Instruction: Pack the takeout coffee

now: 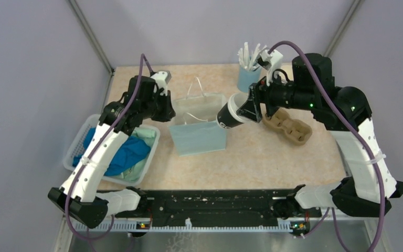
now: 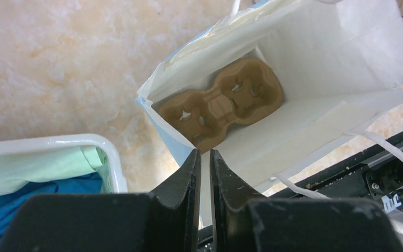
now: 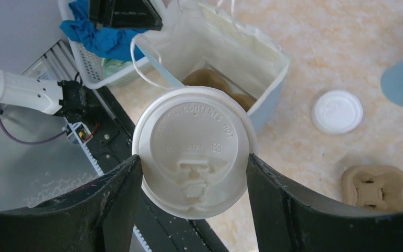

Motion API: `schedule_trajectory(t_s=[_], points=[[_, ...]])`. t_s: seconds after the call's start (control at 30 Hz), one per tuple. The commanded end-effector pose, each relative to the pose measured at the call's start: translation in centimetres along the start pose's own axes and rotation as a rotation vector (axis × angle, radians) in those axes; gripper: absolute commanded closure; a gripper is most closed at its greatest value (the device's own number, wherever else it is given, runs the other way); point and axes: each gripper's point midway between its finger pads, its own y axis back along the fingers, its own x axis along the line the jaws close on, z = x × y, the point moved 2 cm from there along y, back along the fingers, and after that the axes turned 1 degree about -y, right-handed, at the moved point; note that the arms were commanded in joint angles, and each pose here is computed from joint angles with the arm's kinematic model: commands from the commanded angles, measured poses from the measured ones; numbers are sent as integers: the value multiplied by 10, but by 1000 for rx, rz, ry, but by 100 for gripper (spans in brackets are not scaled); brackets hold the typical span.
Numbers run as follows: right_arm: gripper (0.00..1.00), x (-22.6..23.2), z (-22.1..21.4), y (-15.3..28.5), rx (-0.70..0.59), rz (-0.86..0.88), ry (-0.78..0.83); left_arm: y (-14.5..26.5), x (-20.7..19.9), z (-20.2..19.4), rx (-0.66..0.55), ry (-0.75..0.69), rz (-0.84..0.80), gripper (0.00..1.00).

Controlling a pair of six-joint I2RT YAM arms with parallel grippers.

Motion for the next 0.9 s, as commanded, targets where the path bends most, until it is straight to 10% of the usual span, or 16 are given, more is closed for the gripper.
schedule_trajectory(t_s=[0.0, 0.17, 0.43, 0.87], points=[[34, 9, 22, -8, -26, 20, 57, 9, -8, 28, -164, -79, -58, 84], [34, 10, 27, -36, 4, -48, 130, 7, 1, 33, -164, -95, 0, 84], [34, 7, 35, -56, -16, -91, 113, 26, 13, 26, -55, 83, 145, 44], [36, 2, 50, -55, -78, -113, 199, -16, 29, 8, 67, 73, 223, 49]])
